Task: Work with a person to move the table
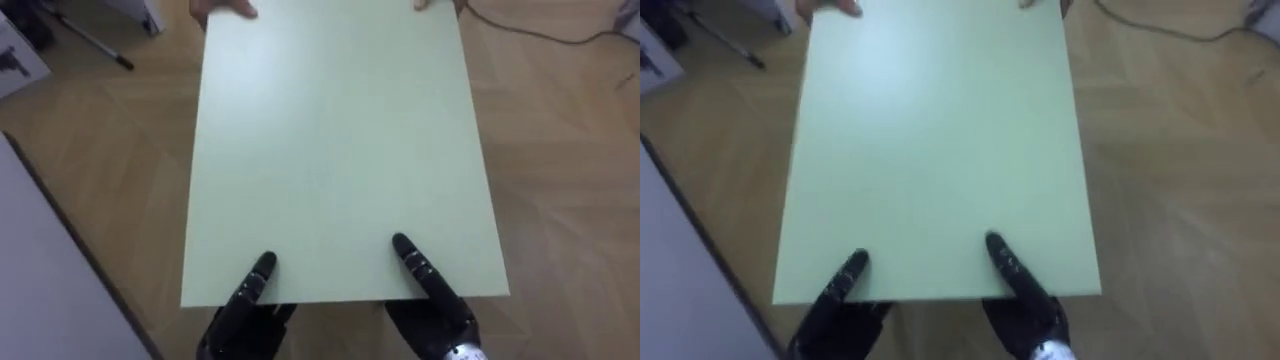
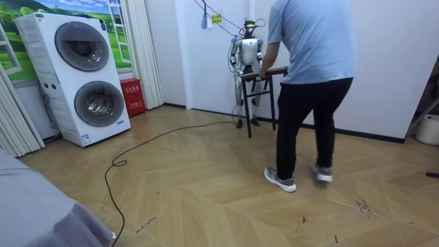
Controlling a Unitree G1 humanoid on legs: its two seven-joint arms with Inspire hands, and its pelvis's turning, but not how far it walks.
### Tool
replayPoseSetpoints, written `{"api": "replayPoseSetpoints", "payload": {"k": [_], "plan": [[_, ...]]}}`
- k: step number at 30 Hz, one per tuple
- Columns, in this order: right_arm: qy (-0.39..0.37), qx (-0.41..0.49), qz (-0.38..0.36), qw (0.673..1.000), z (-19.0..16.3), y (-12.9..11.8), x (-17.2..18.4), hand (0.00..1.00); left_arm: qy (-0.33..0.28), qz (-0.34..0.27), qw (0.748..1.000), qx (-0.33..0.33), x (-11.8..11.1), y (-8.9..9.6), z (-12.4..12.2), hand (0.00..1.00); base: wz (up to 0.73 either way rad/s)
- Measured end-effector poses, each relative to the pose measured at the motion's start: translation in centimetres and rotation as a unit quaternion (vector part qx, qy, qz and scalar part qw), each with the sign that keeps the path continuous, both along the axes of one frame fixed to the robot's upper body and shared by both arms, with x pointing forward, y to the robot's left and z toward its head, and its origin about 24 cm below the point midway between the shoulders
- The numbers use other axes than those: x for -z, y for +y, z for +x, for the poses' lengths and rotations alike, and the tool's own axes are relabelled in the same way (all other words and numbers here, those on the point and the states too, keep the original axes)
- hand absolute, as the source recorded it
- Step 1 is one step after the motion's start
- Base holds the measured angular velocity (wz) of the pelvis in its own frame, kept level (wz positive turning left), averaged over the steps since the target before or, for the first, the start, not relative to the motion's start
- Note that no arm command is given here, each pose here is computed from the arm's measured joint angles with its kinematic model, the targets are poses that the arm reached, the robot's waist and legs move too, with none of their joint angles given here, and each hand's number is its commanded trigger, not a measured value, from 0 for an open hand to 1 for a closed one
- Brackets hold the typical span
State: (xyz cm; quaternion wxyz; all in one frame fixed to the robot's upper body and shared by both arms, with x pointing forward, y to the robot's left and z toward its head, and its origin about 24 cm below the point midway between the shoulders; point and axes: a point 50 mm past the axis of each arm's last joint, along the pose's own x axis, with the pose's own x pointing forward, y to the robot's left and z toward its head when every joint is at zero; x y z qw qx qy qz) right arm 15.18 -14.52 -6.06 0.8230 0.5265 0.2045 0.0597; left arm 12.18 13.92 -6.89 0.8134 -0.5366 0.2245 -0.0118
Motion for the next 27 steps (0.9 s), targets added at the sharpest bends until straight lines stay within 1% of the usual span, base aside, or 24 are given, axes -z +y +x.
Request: {"api": "replayPoseSetpoints", "payload": {"k": [8, 12, 17, 22, 27], "plan": [[0.014, -0.012, -0.024, 1.0, 0.27, 0.25, 0.11, 1.0, 0.023, -0.005, 1.0, -0.013, 0.33, 0.15, -0.62, 1.0, 0.26], [0.02, -0.01, -0.026, 0.999, 0.1, 0.22, 0.22, 1.0, 0.03, -0.005, 0.999, -0.012, 0.39, 0.03, -0.64, 1.0, 0.65], [0.019, 0.002, -0.02, 1.0, -0.05, 0.17, 0.18, 1.0, 0.022, 0.0, 1.0, -0.01, 0.23, -0.1, -0.15, 1.0, 0.95], [0.022, 0.002, -0.014, 1.0, -0.23, 0.55, 0.27, 1.0, 0.015, 0.011, 1.0, -0.013, 0.08, 0.4, -0.1, 1.0, 0.5], [0.02, 0.005, -0.013, 1.0, -0.16, 0.69, 0.23, 1.0, 0.017, 0.011, 1.0, -0.014, 0.1, 0.27, -0.1, 1.0, 0.42]]}}
